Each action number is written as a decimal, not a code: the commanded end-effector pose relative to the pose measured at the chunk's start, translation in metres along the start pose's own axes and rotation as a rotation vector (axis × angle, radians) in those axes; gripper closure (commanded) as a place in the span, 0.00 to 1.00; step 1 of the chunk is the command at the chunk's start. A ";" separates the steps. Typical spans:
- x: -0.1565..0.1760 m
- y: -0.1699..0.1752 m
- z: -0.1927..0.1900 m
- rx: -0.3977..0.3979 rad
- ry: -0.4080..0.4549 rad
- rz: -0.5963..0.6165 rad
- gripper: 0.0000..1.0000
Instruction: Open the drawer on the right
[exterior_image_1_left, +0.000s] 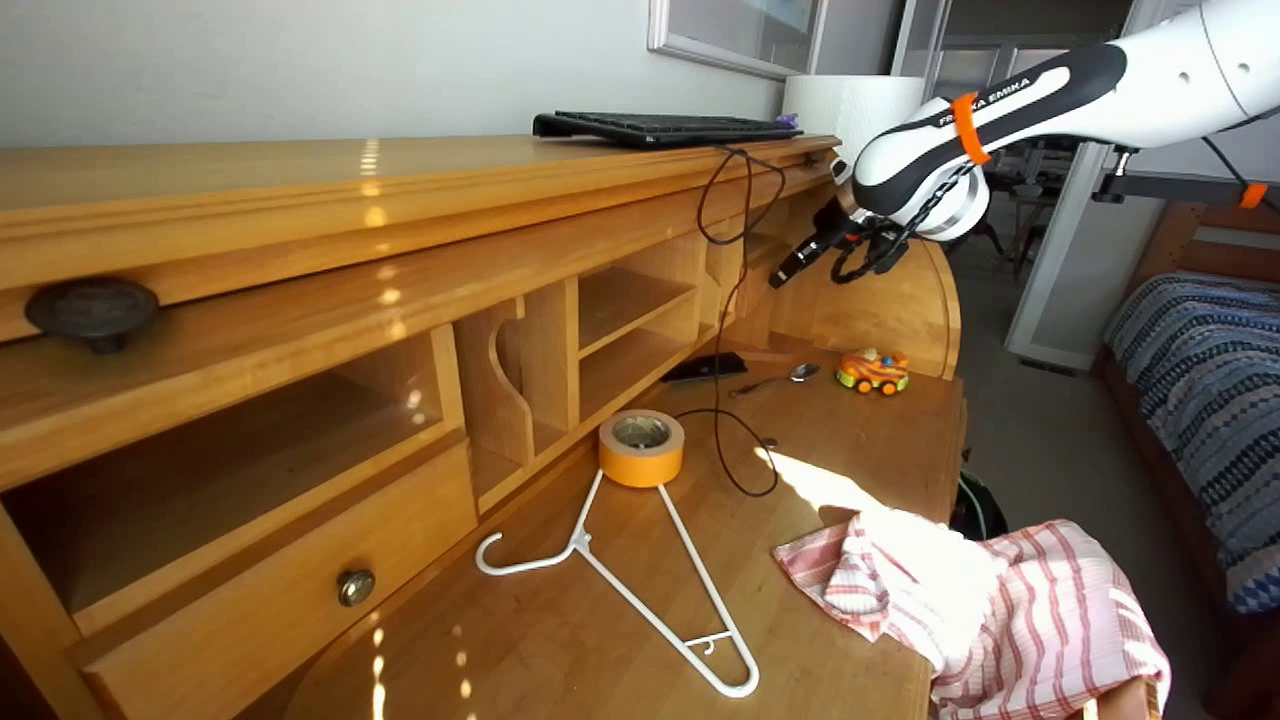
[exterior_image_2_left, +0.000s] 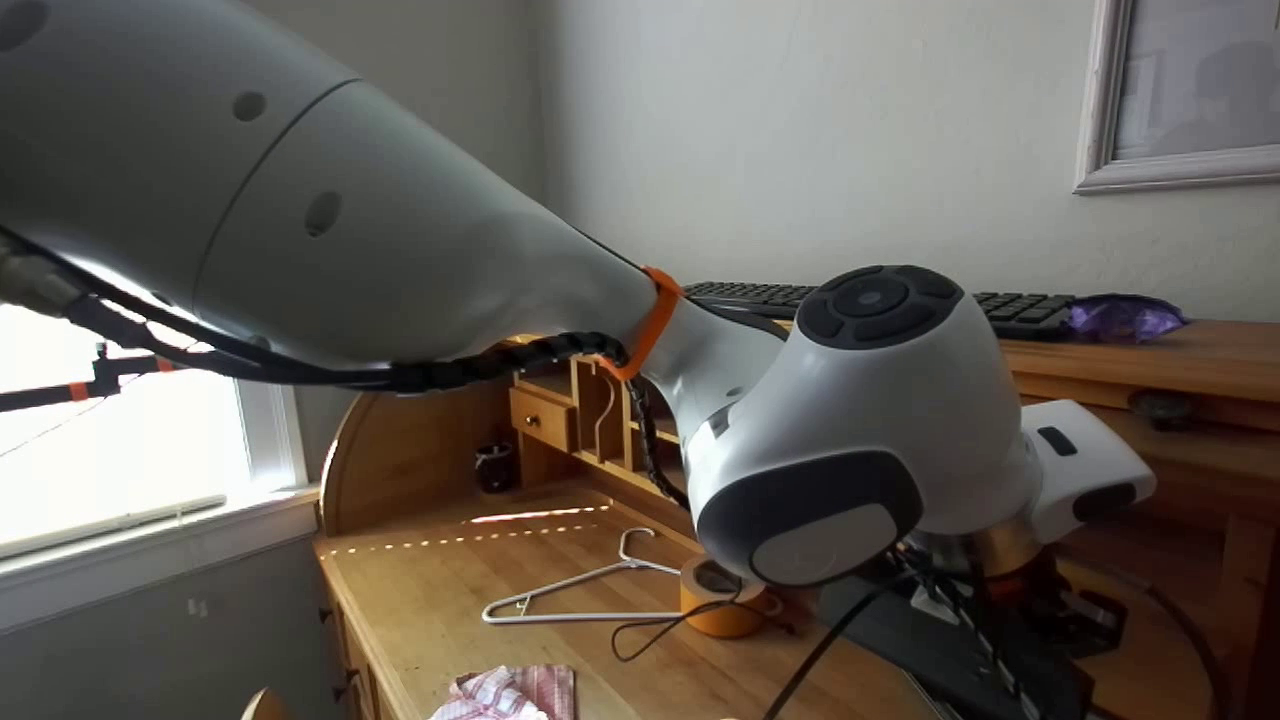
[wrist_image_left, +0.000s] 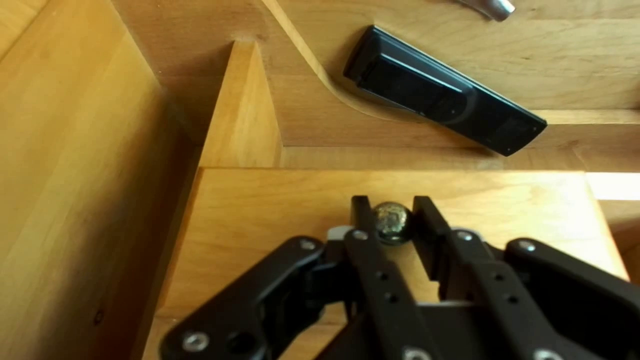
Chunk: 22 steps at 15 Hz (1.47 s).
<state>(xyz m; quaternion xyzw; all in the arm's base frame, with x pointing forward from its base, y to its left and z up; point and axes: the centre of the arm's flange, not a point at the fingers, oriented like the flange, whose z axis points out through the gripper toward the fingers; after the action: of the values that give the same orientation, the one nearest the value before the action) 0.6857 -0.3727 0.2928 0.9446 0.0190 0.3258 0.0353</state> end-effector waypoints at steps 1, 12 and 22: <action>-0.024 -0.001 -0.015 0.031 -0.010 -0.007 0.94; -0.066 0.002 -0.046 0.068 -0.023 -0.019 0.94; -0.082 -0.004 -0.055 0.049 -0.023 -0.002 0.94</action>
<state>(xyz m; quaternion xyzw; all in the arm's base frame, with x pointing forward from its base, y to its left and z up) 0.6113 -0.3787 0.2878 0.9475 0.0155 0.3192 0.0140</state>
